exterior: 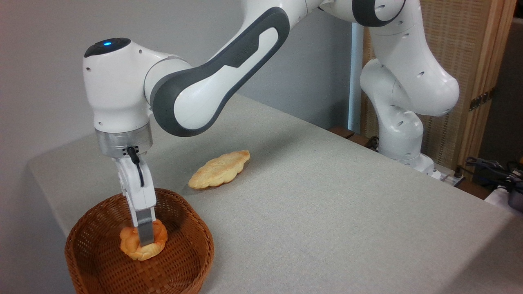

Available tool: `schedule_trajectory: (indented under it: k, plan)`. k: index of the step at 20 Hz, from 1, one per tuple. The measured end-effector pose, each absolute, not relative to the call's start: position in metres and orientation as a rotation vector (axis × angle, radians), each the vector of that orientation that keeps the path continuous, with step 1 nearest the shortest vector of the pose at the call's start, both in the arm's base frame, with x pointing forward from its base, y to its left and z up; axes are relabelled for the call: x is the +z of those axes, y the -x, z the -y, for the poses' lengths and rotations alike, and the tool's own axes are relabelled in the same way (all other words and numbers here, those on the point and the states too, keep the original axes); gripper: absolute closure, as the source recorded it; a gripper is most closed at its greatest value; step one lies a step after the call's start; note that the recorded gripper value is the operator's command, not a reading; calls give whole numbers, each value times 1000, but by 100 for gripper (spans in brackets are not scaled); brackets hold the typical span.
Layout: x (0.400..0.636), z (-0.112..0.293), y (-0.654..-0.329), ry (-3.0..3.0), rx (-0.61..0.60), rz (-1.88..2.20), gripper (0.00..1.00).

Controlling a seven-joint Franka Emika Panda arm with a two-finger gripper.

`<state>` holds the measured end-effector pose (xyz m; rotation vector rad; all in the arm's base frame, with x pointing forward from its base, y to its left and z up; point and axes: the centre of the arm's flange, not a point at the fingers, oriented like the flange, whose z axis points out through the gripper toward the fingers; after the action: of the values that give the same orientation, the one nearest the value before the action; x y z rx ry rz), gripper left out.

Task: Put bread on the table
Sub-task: 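Close the gripper on the round orange bun inside the basket, then lift the bun out of the basket and lower it onto the table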

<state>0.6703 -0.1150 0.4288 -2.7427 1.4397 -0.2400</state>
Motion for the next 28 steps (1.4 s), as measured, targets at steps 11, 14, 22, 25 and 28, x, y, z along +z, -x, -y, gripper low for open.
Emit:
schedule_trajectory:
  k: [11, 14, 22, 25, 28]
  plan:
    - [485, 122, -661, 2745, -306, -1418, 84]
    - [542, 98, -633, 2775, -251, -1368, 80]
    - [554, 64, -551, 2853, 192, -1328, 30]
    - [516, 59, -543, 2856, 224, -1328, 7]
    - [467, 59, -540, 2844, 205, -1351, 0]
